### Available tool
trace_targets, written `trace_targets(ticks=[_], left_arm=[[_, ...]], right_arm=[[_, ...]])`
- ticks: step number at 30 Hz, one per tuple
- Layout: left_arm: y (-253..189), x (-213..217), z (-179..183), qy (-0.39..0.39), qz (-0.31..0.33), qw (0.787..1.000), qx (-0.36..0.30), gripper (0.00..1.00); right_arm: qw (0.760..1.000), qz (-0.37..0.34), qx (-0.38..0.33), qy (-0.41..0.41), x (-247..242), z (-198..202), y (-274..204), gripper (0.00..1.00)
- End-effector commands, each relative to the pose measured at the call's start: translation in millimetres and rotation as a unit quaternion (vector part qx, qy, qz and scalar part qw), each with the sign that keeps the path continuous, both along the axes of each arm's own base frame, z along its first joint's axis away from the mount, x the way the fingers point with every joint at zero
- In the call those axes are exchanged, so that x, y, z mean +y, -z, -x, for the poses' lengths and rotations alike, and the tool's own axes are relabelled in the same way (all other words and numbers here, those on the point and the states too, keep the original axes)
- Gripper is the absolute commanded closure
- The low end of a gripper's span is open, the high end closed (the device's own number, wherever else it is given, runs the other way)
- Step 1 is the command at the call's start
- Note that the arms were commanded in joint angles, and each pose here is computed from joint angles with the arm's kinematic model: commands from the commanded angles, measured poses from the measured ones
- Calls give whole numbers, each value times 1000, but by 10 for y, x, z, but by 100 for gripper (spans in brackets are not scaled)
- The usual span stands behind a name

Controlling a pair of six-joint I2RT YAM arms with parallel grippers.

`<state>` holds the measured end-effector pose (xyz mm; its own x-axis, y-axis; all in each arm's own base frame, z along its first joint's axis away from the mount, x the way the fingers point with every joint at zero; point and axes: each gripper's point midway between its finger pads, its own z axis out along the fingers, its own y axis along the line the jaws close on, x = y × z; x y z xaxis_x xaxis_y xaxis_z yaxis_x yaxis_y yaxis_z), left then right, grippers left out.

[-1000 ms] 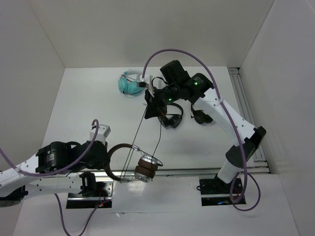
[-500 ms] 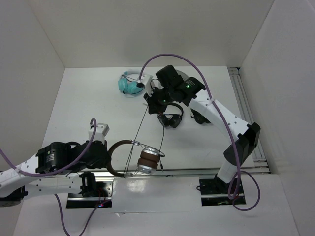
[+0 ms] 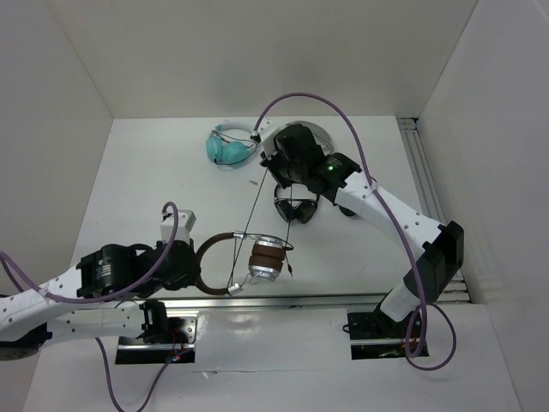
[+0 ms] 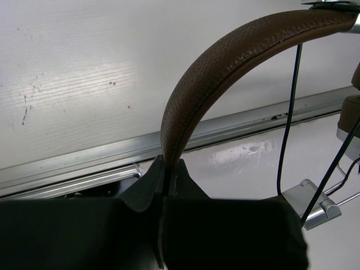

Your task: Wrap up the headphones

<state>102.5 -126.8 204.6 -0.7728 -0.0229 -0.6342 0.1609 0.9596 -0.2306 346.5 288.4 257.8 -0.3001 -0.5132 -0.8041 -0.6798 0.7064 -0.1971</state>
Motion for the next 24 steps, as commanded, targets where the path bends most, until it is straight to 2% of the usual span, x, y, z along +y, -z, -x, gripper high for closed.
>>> trace_targets(ticks=[1,2,3,5,6,8,13,17,24], left_arm=[[258,191,324,75,-77,992,71,100],[274,178,322,71,-81,991,75,100],[274,178,322,71,-82,991,75,100],[238,170,302,65,-76,993,70,100],[235,184,275,58,-77,993,66,100],[168,164,253,53,-66,995,59,100],[112,236,48,-16,-71,996,42,100],[-4,307,-109,-57,-71,995,26,100],[-114,534,-298,-141,-64,988,9,100]], right_arm=[[981,-98,-141,92,-258,-373,-1169,100],[985,-84,-123,85,-263,-331,-1124,100],[984,-101,-129,69,-222,-283,-1379,100],[993,-65,-82,60,-193,-200,-1230,100],[991,-76,-92,53,-159,-135,-1468,100],[995,-73,-63,39,-92,15,-1411,100],[992,-106,0,-62,19,563,-1438,100],[998,-56,1,-23,-134,639,-1290,100],[998,-19,38,-54,-60,966,-1029,100]])
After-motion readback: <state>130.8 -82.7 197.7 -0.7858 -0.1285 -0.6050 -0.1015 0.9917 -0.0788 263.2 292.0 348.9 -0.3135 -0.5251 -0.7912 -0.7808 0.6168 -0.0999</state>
